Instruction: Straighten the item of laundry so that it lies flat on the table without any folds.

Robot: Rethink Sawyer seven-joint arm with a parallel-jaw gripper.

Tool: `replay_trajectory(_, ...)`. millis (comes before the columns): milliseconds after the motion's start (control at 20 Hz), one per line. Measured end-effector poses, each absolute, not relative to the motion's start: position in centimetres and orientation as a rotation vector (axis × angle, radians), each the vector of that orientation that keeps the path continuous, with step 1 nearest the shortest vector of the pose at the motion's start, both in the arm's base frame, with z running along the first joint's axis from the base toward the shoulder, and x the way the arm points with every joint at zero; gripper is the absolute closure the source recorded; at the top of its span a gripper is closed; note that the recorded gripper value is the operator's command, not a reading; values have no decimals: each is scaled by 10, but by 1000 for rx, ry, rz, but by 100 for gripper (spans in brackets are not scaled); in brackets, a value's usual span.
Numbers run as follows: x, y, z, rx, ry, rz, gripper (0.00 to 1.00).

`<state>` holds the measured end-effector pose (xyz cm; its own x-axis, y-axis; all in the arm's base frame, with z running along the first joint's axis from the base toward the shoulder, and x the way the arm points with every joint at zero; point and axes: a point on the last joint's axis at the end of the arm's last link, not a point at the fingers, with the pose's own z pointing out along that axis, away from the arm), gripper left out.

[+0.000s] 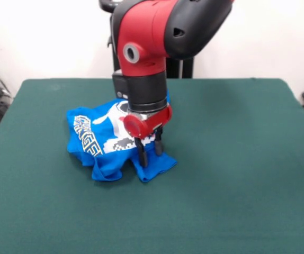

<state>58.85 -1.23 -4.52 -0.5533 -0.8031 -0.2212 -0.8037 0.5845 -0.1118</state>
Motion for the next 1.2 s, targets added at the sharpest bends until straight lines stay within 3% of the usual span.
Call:
replay_trajectory(650,589,-14,-46,-1316,2570,19,0)
replay_trajectory(700,588,-13,-47,-1316,2571,27,100)
replay_trajectory(1200,587,-11,-49,-1317,2571,42,100)
